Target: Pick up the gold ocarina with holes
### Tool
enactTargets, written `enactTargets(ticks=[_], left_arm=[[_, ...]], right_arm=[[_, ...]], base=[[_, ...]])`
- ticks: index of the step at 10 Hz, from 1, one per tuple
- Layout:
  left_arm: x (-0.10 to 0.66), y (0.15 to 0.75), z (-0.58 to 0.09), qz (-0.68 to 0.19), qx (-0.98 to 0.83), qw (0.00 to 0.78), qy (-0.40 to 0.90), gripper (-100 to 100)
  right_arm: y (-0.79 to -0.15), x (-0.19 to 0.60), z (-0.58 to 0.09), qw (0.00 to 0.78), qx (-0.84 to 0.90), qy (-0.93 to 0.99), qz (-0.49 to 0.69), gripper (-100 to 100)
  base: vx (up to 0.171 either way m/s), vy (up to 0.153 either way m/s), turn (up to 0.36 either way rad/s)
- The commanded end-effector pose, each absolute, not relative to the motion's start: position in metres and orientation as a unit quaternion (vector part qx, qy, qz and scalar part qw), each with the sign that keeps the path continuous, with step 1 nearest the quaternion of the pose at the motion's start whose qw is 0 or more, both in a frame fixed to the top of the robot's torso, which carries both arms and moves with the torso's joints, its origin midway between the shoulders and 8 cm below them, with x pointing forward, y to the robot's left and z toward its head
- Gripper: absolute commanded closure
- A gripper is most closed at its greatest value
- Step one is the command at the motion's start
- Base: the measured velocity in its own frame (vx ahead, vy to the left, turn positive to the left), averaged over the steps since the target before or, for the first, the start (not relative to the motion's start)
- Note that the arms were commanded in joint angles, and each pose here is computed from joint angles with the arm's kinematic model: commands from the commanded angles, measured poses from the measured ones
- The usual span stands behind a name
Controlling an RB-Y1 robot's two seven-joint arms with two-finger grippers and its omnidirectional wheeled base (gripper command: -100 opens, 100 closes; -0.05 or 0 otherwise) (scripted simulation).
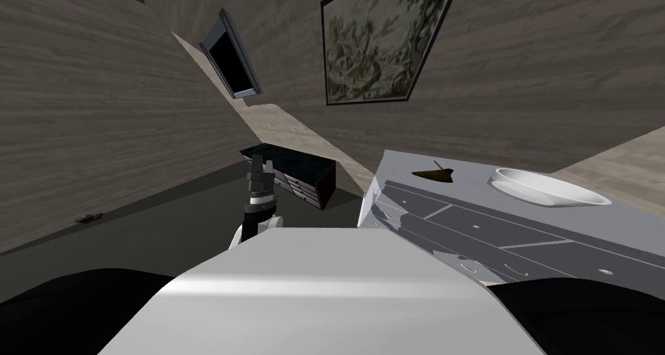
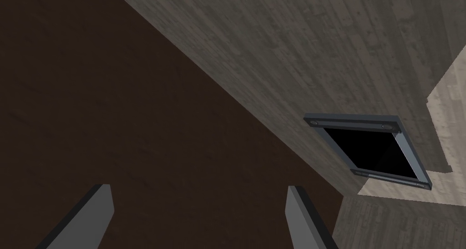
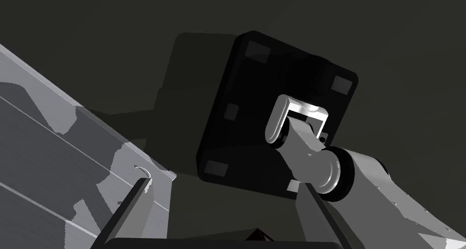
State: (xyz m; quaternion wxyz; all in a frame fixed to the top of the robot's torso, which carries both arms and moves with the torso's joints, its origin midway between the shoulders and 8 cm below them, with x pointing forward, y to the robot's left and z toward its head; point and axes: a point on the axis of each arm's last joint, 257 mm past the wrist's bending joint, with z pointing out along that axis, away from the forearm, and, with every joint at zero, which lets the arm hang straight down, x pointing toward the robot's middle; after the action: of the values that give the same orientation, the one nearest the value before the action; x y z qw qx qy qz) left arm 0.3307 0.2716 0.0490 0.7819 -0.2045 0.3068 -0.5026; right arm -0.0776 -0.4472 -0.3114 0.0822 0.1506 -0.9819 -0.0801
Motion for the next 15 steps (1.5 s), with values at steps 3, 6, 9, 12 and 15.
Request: enactTargets(ticks=[3, 6, 9, 12, 15], left_arm=[[0.331, 0.272, 0.049, -0.503, -0.204, 0.782, 0.307, 0], [0.331, 0.272, 0.049, -0.503, -0.204, 0.782, 0.307, 0], [0.331, 0.272, 0.049, -0.503, -0.204, 0.782, 0.307, 0], [0.331, 0.272, 0.049, -0.503, -0.204, 0.782, 0.307, 0], [0.331, 0.272, 0.049, -0.503, -0.204, 0.782, 0.307, 0]], right_arm=[[-0.508, -0.098, -0.272, 0.126, 0.193, -0.973, -0.014, -100], [-0.550, -0.099, -0.234, 0.151, 0.217, -0.964, 0.038, -100], [-0.579, -0.099, -0.202, 0.171, 0.235, -0.954, 0.077, -100], [-0.604, -0.096, -0.167, 0.188, 0.251, -0.943, 0.115, -100], [-0.622, -0.093, -0.134, 0.201, 0.264, -0.931, 0.149, -100]], base=[[0.119, 0.000, 0.124], [0.098, -0.031, 0.075], [0.099, -0.013, 0.064], [0.110, -0.029, 0.085], [0.100, -0.029, 0.076]])
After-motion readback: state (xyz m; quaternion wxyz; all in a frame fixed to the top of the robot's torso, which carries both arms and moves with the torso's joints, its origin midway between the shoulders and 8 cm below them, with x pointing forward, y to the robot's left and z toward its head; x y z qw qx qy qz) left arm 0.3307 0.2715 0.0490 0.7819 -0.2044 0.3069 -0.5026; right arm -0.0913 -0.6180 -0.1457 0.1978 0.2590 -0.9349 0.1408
